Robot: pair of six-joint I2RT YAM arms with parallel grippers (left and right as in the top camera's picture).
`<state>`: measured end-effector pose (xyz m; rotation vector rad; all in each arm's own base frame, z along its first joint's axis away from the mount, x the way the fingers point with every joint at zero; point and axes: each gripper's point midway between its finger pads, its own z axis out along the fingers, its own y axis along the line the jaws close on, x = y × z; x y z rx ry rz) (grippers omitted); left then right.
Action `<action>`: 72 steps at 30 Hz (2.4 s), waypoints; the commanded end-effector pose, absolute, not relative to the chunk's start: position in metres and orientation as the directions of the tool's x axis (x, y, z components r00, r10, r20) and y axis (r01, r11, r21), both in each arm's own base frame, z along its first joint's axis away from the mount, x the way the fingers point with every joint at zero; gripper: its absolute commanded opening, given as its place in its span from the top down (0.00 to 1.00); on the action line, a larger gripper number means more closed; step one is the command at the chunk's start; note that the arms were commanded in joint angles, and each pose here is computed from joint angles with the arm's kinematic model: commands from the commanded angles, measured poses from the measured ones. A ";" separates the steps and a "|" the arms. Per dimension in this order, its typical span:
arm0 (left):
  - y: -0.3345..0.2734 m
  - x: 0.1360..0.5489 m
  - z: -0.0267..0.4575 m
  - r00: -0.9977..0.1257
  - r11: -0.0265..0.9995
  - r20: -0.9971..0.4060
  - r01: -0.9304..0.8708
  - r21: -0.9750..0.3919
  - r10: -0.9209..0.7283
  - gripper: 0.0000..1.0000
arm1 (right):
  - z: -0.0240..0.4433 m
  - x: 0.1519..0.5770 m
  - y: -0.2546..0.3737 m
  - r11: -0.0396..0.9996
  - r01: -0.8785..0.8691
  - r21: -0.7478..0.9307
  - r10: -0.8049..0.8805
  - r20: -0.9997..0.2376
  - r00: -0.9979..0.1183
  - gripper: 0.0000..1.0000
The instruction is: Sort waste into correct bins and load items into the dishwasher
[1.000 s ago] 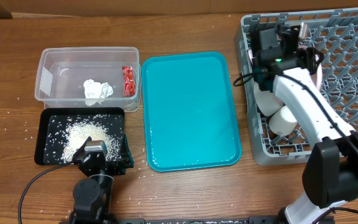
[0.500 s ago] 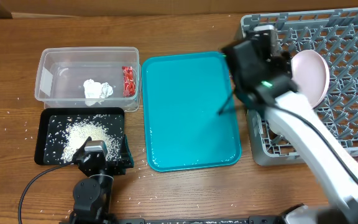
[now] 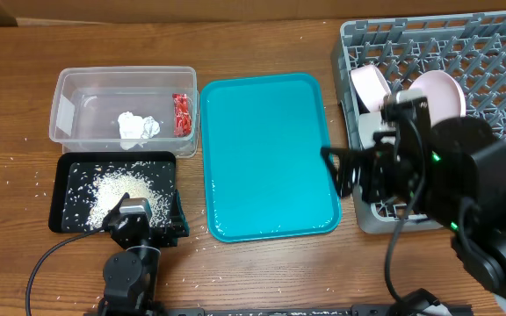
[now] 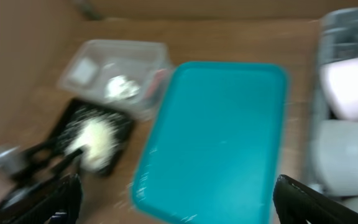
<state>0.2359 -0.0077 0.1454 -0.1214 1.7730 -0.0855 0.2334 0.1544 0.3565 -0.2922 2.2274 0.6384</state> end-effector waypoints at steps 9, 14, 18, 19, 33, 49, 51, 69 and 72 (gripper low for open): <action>-0.007 0.236 0.147 -0.191 0.990 -0.971 -0.039 -0.137 -0.142 0.00 | 0.345 0.194 0.169 0.757 -0.486 0.436 -0.095 -0.663 -0.742 0.00; -0.007 0.236 0.147 -0.191 0.990 -0.971 -0.039 -0.138 -0.143 0.00 | 0.364 0.188 0.156 0.755 -0.593 0.280 -0.186 -0.776 -0.603 0.00; -0.007 0.236 0.147 -0.191 0.990 -0.971 -0.039 -0.137 -0.142 0.00 | 0.385 0.196 0.129 0.821 -0.561 0.101 -0.208 -0.864 -0.459 0.00; -0.007 0.236 0.147 -0.191 0.990 -0.971 -0.039 -0.137 -0.142 0.00 | 0.390 0.199 0.122 0.837 -0.544 0.056 -0.215 -0.881 -0.421 0.00; -0.007 0.236 0.147 -0.191 0.990 -0.971 -0.039 -0.137 -0.142 0.00 | 0.318 0.190 0.054 0.949 -0.311 -0.044 -0.138 -0.948 -0.286 0.00; -0.007 0.236 0.147 -0.191 0.990 -0.971 -0.039 -0.137 -0.142 0.00 | 0.201 0.209 0.061 0.949 -0.315 0.024 -0.027 -0.988 -0.155 0.00; -0.007 0.236 0.147 -0.191 0.990 -0.971 -0.039 -0.137 -0.142 0.00 | 0.194 0.215 0.064 0.945 -0.328 0.022 -0.024 -0.991 -0.134 0.00; -0.007 0.236 0.147 -0.191 0.990 -0.971 -0.039 -0.137 -0.142 0.00 | 0.177 0.224 0.093 0.878 -0.479 -0.003 -0.005 -1.000 -0.003 0.00; -0.007 0.236 0.147 -0.191 0.990 -0.971 -0.039 -0.138 -0.143 0.00 | 0.177 0.225 0.094 0.877 -0.481 -0.008 -0.003 -1.000 0.010 0.00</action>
